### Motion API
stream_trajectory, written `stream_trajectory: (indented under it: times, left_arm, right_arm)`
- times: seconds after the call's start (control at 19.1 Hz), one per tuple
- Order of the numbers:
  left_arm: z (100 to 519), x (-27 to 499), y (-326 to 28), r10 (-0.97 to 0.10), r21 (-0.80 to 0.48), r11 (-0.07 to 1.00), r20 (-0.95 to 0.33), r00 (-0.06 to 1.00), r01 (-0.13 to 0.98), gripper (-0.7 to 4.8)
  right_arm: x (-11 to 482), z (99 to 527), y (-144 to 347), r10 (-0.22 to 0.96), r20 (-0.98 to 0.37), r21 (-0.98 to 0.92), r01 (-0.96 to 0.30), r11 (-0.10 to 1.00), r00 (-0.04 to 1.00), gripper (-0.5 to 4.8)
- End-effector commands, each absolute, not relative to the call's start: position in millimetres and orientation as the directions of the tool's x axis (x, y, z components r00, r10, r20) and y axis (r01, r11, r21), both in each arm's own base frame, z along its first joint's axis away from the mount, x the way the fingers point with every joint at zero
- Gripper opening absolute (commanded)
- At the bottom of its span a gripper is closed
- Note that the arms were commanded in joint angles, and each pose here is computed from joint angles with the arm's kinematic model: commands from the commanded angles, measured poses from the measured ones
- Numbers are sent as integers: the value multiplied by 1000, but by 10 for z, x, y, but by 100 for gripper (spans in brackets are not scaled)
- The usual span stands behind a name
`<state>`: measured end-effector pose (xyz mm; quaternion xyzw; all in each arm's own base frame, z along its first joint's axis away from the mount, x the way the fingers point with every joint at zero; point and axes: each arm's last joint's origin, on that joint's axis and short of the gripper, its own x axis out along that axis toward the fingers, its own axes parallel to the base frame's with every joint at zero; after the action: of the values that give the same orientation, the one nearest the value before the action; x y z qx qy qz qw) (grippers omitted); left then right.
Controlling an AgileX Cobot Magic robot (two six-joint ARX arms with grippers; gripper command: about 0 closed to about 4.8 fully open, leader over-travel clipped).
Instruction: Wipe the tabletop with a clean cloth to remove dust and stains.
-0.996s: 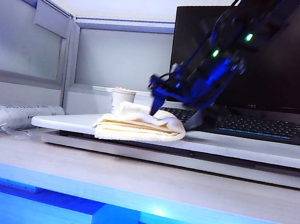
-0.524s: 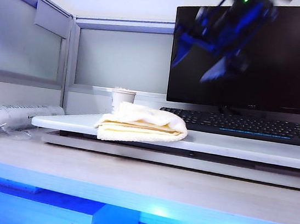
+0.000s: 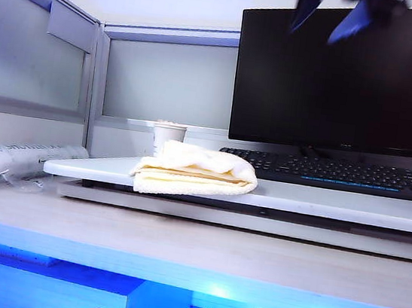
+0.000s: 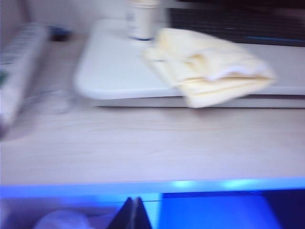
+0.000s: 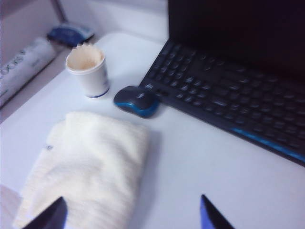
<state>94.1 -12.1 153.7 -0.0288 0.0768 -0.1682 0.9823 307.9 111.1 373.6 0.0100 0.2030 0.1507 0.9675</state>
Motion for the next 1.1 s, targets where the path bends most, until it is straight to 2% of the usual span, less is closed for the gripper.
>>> stream_trajectory:
  times: [0.05, 0.21, 0.58, 0.68, 0.79, 0.84, 1.1]
  left_arm:
    - [1510, 944, -93, -239, -68, 971, -174, 955, 230, -6]
    - [1505, 945, -81, -198, -62, 980, -180, 963, 190, -6]
    - [1503, 946, -77, -183, -60, 983, -182, 966, 175, -6]
    - [1503, 946, -75, -175, -59, 984, -183, 967, 167, -6]
    - [1502, 947, -72, -165, -57, 986, -184, 969, 157, -6]
    - [1502, 947, -71, -165, -57, 986, -184, 969, 157, -6]
    - [1501, 947, -70, -161, -56, 987, -185, 970, 153, -6]
  right_arm:
    - [2830, 3690, 889, 251, -387, 76, -240, 968, 887, 356]
    - [2497, 3533, 606, 189, -394, 81, -171, 982, 899, 324]
    - [1666, 3133, 154, 65, -351, 89, -36, 995, 934, 322]
    - [1443, 3056, 122, 59, -325, 90, -31, 995, 944, 269]
    - [1257, 2948, 105, 61, -299, 92, -35, 995, 952, 192]
    - [1184, 2879, 100, 64, -290, 94, -38, 995, 955, 182]
    - [743, 2590, 59, 64, -166, 124, -44, 991, 984, -8]
